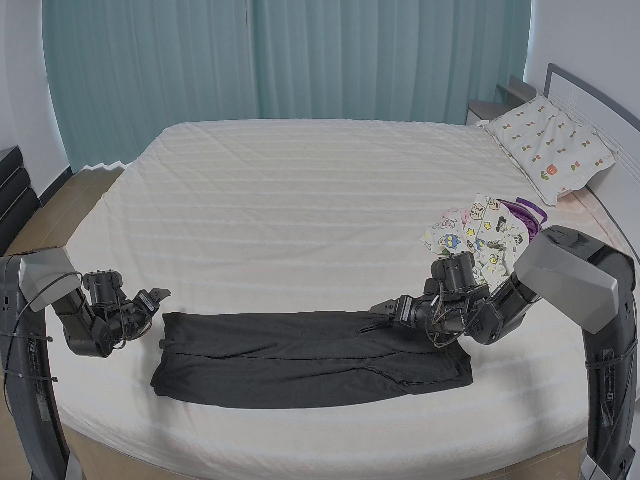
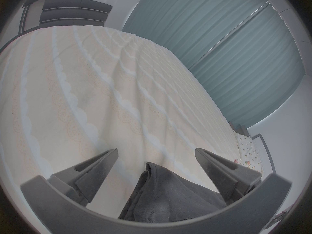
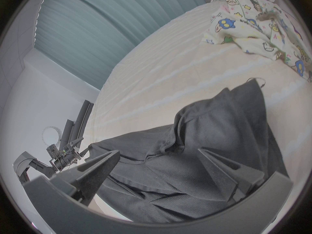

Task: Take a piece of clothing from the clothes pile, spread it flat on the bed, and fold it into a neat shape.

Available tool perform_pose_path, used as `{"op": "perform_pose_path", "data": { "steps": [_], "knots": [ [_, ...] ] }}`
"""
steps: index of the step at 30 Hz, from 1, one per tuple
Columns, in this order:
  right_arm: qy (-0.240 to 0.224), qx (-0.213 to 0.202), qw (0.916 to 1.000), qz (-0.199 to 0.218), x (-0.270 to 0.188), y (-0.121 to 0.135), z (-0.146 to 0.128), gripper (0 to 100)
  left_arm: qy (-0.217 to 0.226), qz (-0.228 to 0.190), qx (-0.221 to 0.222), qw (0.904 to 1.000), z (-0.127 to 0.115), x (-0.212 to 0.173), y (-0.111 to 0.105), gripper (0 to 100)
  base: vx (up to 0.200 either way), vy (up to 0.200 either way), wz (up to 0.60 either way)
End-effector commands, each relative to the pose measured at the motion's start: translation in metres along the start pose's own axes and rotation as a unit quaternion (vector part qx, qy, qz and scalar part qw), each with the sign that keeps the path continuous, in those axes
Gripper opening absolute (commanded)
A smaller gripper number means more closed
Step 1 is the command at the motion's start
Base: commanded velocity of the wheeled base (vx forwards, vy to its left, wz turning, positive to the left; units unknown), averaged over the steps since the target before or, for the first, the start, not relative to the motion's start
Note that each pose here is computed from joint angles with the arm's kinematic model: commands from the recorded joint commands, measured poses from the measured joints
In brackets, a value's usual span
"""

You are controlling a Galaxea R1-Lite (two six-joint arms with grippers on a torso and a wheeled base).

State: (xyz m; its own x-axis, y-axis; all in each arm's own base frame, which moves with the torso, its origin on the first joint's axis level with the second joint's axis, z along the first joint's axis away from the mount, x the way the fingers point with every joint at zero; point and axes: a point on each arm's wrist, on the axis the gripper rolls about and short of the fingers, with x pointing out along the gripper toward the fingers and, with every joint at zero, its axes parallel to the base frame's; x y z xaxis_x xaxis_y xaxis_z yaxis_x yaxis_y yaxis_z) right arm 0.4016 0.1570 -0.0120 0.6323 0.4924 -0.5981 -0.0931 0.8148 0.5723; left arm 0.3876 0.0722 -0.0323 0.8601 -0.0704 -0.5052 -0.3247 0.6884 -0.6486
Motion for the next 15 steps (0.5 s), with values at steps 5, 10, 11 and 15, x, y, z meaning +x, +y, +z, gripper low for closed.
{"op": "perform_pose_path", "data": {
  "steps": [5, 10, 11, 15],
  "knots": [
    [0.015, -0.007, 0.9999, 0.005, 0.017, 0.005, -0.010, 100, 0.000, -0.001, 0.001, 1.0000, -0.001, 0.001, -0.001, 100, 0.000, 0.000, 0.00],
    [0.009, -0.015, 0.9997, 0.017, 0.029, 0.012, -0.010, 100, 0.003, 0.001, 0.003, 1.0000, -0.003, 0.001, 0.000, 100, 0.000, 0.000, 0.00],
    [0.010, -0.016, 0.9997, 0.018, 0.032, 0.014, -0.012, 100, 0.003, 0.001, 0.003, 1.0000, -0.003, 0.001, 0.000, 100, 0.000, 0.000, 0.00],
    [0.004, -0.020, 0.9995, 0.025, 0.036, 0.018, -0.012, 100, 0.003, 0.002, 0.003, 1.0000, -0.003, 0.001, 0.001, 100, 0.000, 0.000, 0.00]
  ]
}}
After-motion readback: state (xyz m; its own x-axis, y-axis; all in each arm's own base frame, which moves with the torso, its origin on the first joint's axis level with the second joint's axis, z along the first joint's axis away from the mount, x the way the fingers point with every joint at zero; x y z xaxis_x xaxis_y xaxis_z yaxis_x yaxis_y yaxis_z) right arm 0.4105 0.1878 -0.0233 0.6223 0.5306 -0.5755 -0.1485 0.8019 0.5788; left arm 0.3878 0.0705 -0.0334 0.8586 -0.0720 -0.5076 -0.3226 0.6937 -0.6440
